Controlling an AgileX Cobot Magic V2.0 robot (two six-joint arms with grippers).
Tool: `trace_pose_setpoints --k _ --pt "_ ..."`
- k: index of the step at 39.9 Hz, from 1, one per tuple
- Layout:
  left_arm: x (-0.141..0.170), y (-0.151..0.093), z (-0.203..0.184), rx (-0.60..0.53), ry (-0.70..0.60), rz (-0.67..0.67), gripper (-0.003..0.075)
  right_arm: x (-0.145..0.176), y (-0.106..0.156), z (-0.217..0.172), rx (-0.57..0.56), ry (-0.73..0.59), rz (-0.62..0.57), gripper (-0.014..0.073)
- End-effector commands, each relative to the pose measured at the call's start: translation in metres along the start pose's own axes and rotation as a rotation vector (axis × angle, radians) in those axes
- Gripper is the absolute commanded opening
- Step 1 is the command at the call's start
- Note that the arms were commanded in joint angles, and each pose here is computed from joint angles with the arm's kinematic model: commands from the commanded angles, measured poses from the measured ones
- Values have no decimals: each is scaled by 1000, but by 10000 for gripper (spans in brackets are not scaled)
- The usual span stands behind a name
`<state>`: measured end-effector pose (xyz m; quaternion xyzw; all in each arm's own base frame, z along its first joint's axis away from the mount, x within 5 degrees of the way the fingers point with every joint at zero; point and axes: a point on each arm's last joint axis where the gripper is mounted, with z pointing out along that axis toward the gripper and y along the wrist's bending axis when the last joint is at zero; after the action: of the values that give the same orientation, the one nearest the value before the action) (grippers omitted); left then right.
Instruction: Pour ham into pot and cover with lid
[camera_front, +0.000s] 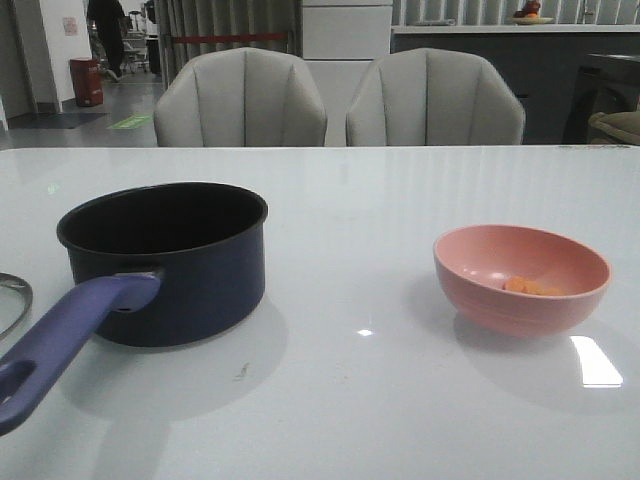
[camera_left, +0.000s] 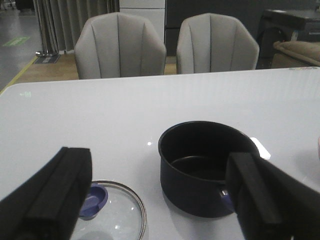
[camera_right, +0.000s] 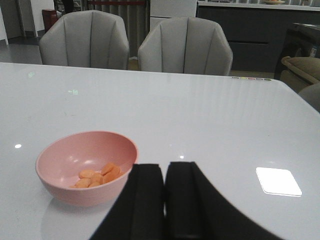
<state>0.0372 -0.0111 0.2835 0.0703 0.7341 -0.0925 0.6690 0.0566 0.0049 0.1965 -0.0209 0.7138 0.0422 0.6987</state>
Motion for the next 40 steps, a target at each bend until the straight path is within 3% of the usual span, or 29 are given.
trace_pose_setpoints --k 1,10,16,19,30,34,40 --pt "-16 -1 -3 13 -107 -12 585 -10 0 -2 0 -104 -14 160" --pt "-15 -1 -2 21 -100 -11 585 -10 0 -2 -1 -110 -14 160" --pt "-14 -1 -2 21 -94 -11 585 -30 2 -6 -20 -302 -7 160" --pt "-14 -1 -2 21 -94 -11 585 -43 2 -9 -19 -327 -7 160" --pt "-14 -1 -2 21 -94 -11 585 -100 2 12 18 33 -26 160" --pt "-15 -1 -2 21 -98 -11 585 -104 1 26 27 173 -26 160" --pt "-15 -1 -2 22 -99 -11 585 -99 1 39 28 235 -23 160"
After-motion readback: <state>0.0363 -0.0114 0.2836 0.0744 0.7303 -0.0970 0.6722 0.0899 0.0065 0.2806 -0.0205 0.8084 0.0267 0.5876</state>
